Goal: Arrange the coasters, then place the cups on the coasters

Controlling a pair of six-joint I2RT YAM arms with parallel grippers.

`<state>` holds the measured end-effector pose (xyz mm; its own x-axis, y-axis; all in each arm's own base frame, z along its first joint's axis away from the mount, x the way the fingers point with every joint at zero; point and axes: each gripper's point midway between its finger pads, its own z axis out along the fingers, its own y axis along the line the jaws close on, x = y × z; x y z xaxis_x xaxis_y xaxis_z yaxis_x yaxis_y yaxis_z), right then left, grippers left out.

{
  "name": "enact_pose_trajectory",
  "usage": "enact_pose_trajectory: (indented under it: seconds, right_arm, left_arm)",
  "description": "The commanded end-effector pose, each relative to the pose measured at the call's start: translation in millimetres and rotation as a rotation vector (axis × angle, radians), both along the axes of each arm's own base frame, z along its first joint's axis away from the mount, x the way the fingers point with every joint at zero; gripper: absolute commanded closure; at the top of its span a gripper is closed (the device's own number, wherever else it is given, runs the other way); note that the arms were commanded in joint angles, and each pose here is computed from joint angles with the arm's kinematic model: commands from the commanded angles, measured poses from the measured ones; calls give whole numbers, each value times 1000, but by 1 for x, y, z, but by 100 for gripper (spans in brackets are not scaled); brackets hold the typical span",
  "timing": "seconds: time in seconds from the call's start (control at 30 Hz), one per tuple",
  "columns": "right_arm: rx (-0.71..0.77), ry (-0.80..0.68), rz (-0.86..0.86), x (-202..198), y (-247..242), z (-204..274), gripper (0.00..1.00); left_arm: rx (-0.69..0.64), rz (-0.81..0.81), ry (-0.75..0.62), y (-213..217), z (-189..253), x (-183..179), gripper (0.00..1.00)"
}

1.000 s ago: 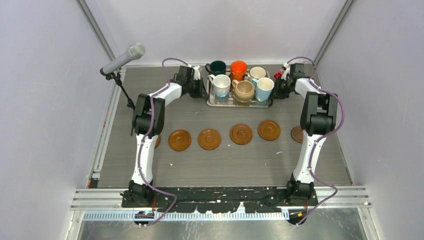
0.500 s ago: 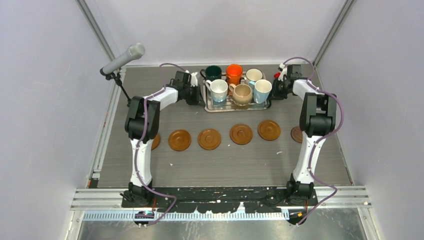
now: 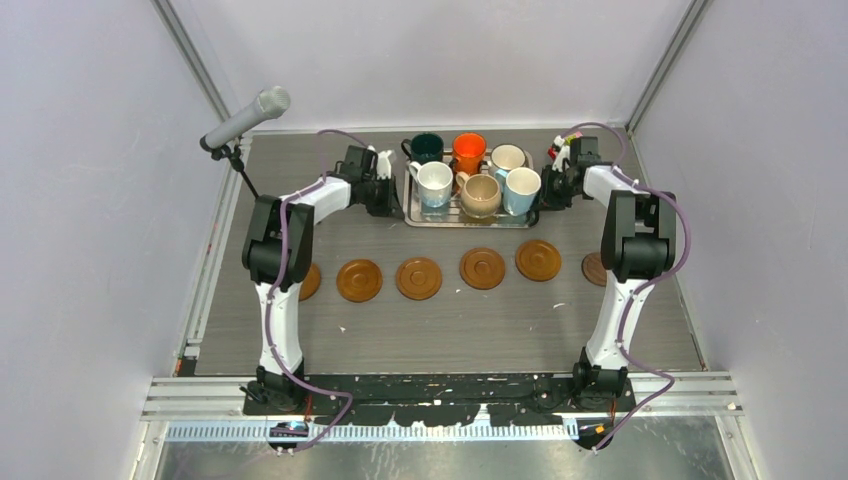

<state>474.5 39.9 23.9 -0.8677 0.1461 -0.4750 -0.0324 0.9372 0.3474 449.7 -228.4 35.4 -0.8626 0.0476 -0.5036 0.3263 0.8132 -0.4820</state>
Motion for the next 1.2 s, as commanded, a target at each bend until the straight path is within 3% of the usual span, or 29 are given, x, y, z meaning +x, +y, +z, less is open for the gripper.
enact_pose_trajectory:
  seconds: [0.0, 0.13, 0.23, 0.33, 0.6, 0.67, 0.73, 0.77, 1.07, 1.1, 1.17]
  right_arm:
    - [24, 52, 21, -20, 12, 19, 67]
    - [37, 38, 1, -21, -3, 39, 50]
    - [53, 23, 5, -27, -9, 54, 44]
    - [41, 20, 28, -37, -12, 65, 44]
    - [2, 27, 62, -70, -10, 73, 44]
    - [-35, 17, 58, -75, -8, 73, 44]
    - [-75, -5, 47, -76, -7, 71, 41]
    - [-91, -13, 36, -77, -6, 70, 40]
    - [-206, -19, 22, -78, 10, 45, 37]
    - [-214, -17, 28, -78, 13, 43, 37]
    - [-243, -19, 30, -77, 14, 38, 36]
  left_arm:
    - [22, -9, 92, 9, -5, -25, 89]
    - [32, -1, 82, 19, 6, -30, 76]
    - [29, 11, 66, 26, 13, -34, 64]
    - [31, 15, 67, 30, 17, -39, 54]
    - [68, -26, 54, 39, 34, -57, 44]
    - [81, -38, 34, 43, 41, -64, 39]
    - [91, -48, 16, 47, 49, -71, 24]
    - [97, -50, 6, 49, 52, -74, 22]
    - [159, -75, -103, 68, 93, -104, 17]
    - [161, -79, -115, 69, 98, -107, 4]
    - [162, -77, -131, 72, 105, -113, 0]
